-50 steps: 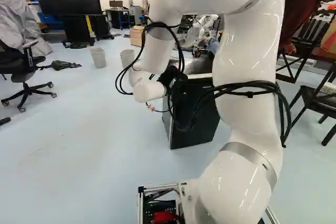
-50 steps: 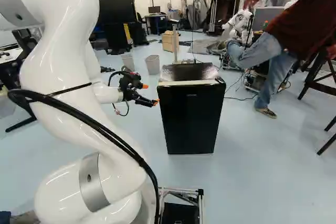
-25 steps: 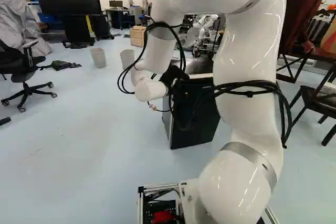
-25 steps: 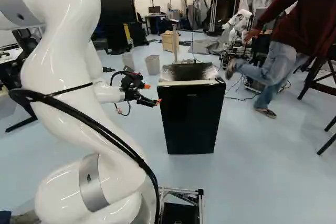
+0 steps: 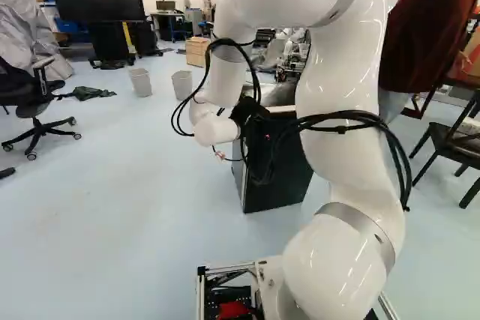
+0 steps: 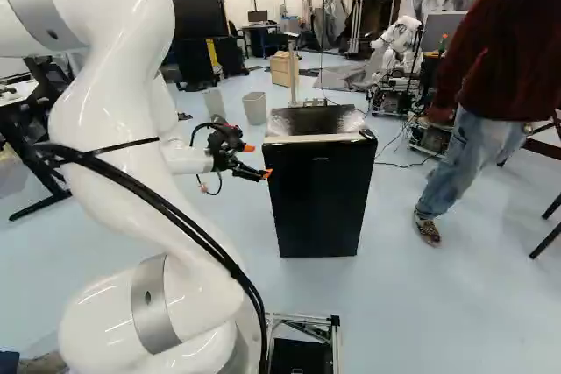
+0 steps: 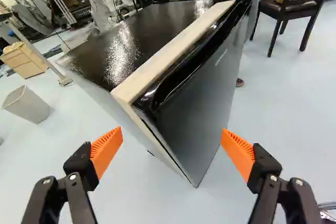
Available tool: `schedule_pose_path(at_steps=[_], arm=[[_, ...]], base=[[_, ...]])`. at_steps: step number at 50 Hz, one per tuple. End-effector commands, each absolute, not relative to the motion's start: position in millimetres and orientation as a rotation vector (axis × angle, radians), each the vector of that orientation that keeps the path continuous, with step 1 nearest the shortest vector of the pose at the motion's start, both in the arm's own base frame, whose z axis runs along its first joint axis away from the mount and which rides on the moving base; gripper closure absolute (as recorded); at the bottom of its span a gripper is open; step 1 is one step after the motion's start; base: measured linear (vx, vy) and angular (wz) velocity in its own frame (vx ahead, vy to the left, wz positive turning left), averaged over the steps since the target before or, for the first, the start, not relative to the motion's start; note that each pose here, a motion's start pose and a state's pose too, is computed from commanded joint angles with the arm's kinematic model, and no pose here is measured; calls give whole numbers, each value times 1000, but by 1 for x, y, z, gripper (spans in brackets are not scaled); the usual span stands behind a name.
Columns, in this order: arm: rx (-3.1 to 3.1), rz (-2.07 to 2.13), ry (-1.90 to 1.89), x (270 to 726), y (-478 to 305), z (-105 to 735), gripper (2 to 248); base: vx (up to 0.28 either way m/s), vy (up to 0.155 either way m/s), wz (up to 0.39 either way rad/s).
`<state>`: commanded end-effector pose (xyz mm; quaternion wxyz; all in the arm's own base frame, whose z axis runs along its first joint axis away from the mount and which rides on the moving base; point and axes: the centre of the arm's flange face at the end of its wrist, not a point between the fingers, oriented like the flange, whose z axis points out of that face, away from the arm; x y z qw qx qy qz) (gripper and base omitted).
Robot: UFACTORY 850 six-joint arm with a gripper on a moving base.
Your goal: Grab a drink from the fridge
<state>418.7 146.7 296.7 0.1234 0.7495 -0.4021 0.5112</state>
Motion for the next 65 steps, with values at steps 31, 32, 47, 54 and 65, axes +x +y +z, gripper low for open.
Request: schedule_pose_path(at_steps=[31, 32, 47, 54, 65], arm=[[2155, 1471, -1200, 428, 135, 291, 3], [2154, 1471, -1200, 429, 134, 291, 3], [2155, 1465, -1189, 429, 133, 291, 3], [2170, 1441, -1119, 429, 133, 291, 3], [2179, 1427, -1076, 429, 133, 291, 3]], base=[[0, 0, 0], [0, 0, 0], [0, 0, 0], [0, 0, 0], [0, 0, 0]])
